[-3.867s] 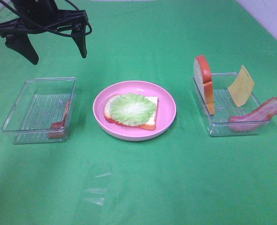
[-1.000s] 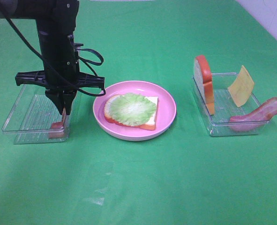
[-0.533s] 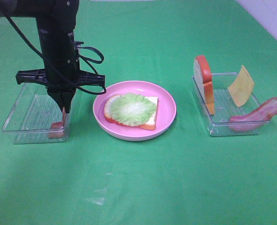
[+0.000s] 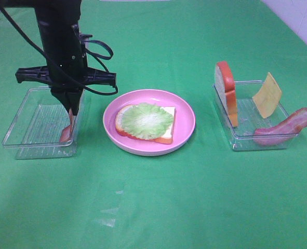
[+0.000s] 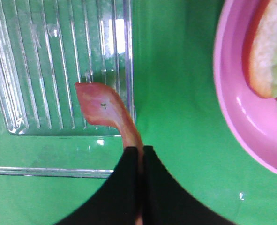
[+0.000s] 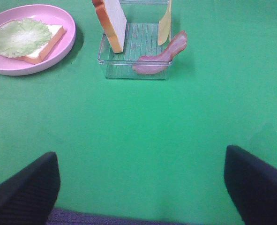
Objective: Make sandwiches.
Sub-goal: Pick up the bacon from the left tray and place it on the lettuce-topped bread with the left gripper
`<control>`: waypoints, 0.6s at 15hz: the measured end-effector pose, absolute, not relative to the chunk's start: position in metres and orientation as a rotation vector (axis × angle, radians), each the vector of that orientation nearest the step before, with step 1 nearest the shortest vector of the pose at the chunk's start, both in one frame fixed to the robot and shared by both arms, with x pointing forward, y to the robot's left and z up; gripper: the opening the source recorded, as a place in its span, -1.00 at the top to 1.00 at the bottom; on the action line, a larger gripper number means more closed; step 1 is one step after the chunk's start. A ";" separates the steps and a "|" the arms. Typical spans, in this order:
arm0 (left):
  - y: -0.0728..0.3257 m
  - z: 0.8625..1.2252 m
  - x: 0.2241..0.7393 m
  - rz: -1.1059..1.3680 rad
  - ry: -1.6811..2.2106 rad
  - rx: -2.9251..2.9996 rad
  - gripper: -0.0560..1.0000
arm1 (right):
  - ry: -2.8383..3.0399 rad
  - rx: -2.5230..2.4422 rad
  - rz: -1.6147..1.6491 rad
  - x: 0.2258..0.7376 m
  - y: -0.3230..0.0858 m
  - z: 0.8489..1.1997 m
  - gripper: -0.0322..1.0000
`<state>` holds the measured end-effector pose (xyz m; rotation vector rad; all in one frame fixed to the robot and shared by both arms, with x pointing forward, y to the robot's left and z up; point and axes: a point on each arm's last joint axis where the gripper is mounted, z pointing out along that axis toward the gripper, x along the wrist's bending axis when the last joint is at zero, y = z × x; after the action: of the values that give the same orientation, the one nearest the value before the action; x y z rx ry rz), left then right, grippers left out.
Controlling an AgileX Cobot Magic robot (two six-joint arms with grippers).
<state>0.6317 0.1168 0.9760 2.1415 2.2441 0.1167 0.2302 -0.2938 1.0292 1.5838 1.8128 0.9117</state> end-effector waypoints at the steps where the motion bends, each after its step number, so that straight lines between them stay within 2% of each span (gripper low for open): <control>1: 0.118 0.983 0.634 0.128 2.228 2.130 0.89 | 1.813 1.584 0.912 0.230 -0.294 1.029 -0.86; 8: 0.115 1.096 0.651 0.280 1.945 1.899 0.89 | 1.813 1.584 0.912 0.230 -0.294 1.029 -0.86; 9: 0.114 1.103 0.651 0.276 1.930 1.881 0.89 | 1.813 1.584 0.912 0.230 -0.294 1.029 -0.86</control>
<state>0.6515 0.1138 1.1029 1.8814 1.9300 0.2763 0.2302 -0.2938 1.0292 1.5838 1.8128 0.9117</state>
